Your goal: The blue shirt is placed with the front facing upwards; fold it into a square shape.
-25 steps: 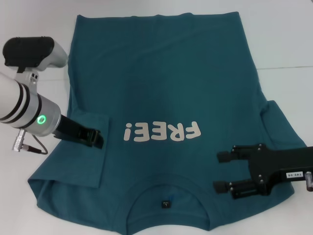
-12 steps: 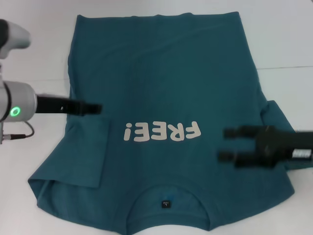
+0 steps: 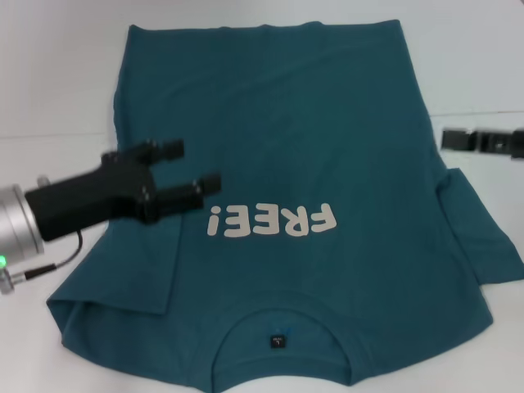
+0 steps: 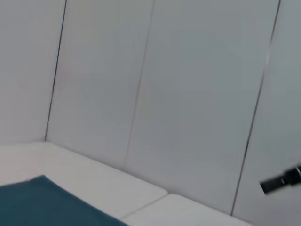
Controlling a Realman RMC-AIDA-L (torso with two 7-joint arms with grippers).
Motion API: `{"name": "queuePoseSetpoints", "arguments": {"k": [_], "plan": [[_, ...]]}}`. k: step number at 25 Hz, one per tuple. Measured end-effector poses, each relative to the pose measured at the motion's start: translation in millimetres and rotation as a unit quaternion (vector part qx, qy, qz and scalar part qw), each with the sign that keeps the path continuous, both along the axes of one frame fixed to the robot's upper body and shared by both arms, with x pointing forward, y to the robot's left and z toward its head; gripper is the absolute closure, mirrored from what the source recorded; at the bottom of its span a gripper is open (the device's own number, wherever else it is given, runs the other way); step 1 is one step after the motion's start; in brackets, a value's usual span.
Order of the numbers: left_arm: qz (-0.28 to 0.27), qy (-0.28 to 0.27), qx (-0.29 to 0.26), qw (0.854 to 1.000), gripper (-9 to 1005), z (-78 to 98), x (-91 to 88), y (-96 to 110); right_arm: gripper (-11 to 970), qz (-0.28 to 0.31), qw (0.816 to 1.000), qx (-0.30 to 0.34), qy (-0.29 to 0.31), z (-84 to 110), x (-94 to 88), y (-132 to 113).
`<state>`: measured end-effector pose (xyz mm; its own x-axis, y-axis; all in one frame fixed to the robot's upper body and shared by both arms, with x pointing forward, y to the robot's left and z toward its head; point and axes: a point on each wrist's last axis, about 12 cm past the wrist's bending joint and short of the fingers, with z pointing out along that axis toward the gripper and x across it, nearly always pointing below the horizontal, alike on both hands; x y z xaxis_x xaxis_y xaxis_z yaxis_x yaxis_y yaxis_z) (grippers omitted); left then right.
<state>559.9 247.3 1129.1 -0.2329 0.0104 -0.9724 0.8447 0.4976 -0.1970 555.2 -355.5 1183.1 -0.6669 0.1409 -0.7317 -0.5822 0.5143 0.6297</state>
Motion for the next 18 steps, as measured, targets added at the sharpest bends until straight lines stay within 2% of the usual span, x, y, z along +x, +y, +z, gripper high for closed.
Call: {"name": "queuePoseSetpoints", "arguments": {"k": [1,2,4,5,7,13,18], "plan": [[0.0,0.0,0.0,1.0,88,0.0,0.0,0,62,-0.017,1.0,-0.01,0.022,5.9,2.8,-3],[0.0,-0.001,0.003,1.0,77,-8.3,-2.3,1,62,-0.039,0.998,-0.024,0.042,11.9,6.3,-7],[0.0,-0.001,0.003,1.0,77,-8.3,-2.3,1,62,-0.076,0.992,-0.06,0.081,19.1,12.2,-12],[-0.002,0.003,0.011,1.0,78,-19.5,-5.9,1,62,-0.093,0.987,-0.083,0.101,21.1,15.6,-14],[-0.002,0.003,0.015,1.0,78,-22.5,-6.8,1,62,-0.119,0.975,-0.125,0.14,22.4,22.2,-17],[-0.007,0.016,0.028,0.999,79,-32.7,-7.9,3,62,-0.155,0.933,-0.242,0.219,12.6,32.7,-19],[-0.005,0.032,0.056,0.998,81,-41.4,-7.3,4,62,-0.177,0.921,-0.255,0.236,1.7,35.9,-23]]}}
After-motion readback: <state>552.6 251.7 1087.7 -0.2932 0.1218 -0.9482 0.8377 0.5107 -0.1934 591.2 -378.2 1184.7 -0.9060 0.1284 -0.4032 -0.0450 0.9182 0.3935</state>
